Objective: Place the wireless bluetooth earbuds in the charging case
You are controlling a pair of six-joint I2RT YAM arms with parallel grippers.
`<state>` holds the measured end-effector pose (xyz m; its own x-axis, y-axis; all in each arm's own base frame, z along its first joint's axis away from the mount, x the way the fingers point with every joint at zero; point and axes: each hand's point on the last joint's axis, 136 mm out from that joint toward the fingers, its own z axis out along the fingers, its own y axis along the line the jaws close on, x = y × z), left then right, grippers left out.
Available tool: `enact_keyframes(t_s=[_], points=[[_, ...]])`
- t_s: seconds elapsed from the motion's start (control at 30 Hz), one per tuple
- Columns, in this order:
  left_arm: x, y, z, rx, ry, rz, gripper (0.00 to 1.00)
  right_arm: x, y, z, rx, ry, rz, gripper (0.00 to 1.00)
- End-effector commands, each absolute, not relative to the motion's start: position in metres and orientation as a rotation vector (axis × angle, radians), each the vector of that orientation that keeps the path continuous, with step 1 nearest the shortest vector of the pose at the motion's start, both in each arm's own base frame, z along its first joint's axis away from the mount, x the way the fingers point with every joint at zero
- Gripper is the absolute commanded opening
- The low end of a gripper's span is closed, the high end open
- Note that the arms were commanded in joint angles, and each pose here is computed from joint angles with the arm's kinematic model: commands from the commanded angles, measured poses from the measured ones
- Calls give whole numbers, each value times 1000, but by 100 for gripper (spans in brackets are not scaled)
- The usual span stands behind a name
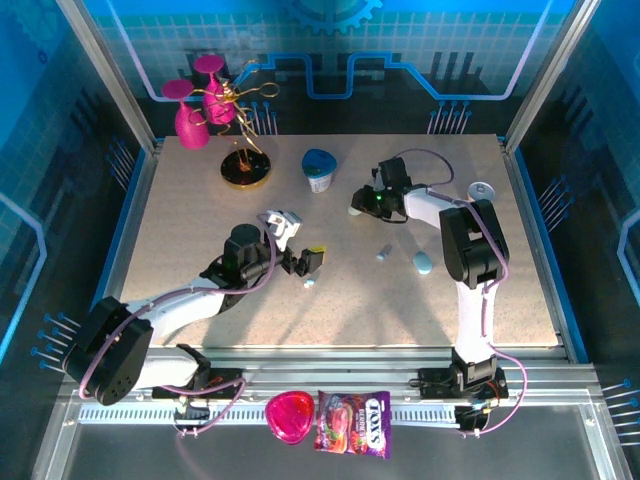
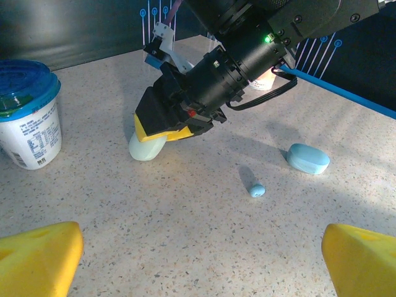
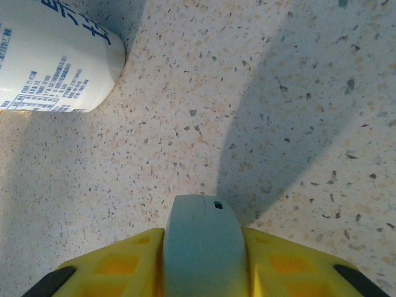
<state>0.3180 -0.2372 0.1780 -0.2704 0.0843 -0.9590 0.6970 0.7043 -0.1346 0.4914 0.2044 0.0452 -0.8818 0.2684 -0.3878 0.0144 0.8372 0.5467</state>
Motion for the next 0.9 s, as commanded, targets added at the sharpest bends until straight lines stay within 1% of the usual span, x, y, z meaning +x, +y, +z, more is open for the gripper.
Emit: enact_keyframes(t_s=[0.0, 0.1, 0.23, 0.33, 0.5, 0.63, 0.77, 0.87], points=[[322, -243, 195, 615, 1728, -682, 99, 489, 193, 36, 206, 2600, 699, 34], [321, -244, 196, 616, 1726, -686, 100, 488, 184, 45, 205, 2582, 661, 40], [319, -246, 198, 634, 1708, -698, 99, 481, 169, 63, 187, 2549, 620, 56], [313, -251, 202, 672, 1671, -731, 100, 469, 152, 74, 167, 2532, 550, 65], [300, -263, 211, 760, 1586, -796, 100, 431, 118, 93, 101, 2505, 360, 81], [294, -273, 215, 825, 1527, -834, 99, 388, 87, 100, 94, 2505, 206, 93], [290, -283, 218, 870, 1481, -872, 99, 345, 60, 95, 148, 2544, 147, 95], [291, -290, 221, 882, 1459, -900, 99, 320, 52, 85, 190, 2594, 168, 95]])
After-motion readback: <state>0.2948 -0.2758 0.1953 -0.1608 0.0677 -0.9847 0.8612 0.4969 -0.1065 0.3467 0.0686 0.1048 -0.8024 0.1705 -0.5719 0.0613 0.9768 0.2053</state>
